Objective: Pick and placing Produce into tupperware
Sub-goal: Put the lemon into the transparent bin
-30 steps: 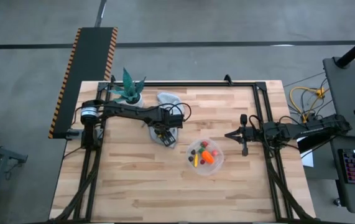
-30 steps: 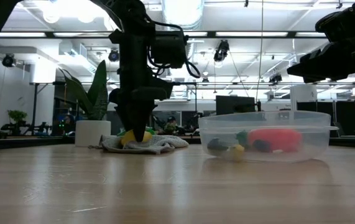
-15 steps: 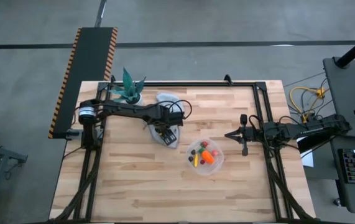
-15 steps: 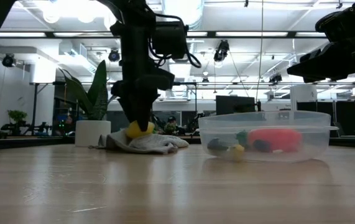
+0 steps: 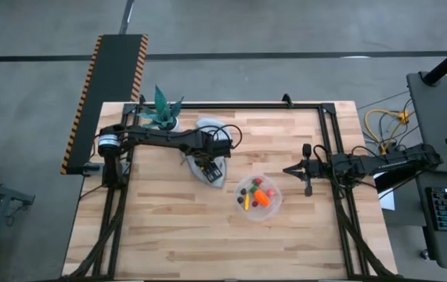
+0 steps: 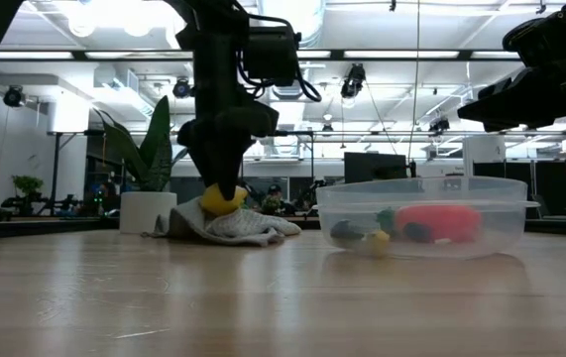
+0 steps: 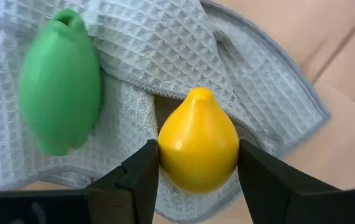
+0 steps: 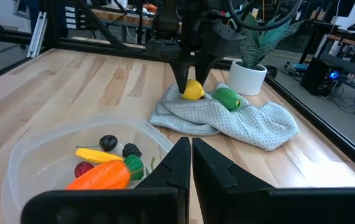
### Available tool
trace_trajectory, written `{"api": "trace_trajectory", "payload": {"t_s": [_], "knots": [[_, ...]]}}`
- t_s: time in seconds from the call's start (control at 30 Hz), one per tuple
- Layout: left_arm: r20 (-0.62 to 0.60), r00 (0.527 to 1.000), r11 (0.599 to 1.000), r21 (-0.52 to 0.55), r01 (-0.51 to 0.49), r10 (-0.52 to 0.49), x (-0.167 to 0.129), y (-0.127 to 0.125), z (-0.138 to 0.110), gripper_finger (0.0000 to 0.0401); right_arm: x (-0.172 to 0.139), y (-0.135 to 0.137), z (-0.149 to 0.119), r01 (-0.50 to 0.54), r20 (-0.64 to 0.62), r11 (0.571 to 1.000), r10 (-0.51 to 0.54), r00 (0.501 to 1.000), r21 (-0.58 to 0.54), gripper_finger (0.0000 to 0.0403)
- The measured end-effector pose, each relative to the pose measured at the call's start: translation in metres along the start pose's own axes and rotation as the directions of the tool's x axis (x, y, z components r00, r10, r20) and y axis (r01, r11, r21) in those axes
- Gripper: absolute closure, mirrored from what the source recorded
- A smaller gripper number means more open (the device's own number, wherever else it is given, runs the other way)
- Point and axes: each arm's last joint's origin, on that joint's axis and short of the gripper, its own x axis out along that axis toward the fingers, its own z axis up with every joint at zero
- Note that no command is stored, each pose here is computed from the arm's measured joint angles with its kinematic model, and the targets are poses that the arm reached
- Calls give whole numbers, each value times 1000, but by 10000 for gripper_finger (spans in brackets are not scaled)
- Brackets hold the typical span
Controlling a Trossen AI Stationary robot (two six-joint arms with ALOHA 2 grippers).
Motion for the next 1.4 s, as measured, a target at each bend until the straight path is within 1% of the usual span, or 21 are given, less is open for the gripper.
{"api": "trace_trajectory", "payload": {"t_s": [0.13,0.47,0.57,0.77,1.17,1.4], "knots": [[-6,999,999,18,41,-41,-4,-1,-1,237,0,0,0,1,0,1000,-1,1000,-2,394],[100,992,997,-4,78,-77,-41,6,-6,237,0,0,0,0,0,1000,0,1000,-3,394],[103,992,997,-14,75,-73,-41,6,-7,238,0,0,0,0,0,1000,0,1000,-3,394],[57,998,999,-13,39,-38,-24,6,-10,238,0,0,0,0,0,1000,0,1000,-3,394],[-34,999,1000,10,-3,3,29,-7,-6,238,0,0,0,0,-5,1000,0,1000,-2,394],[-33,999,1000,16,-11,11,30,-8,-6,238,0,0,0,1,-5,1000,-1,1000,-1,394]]}}
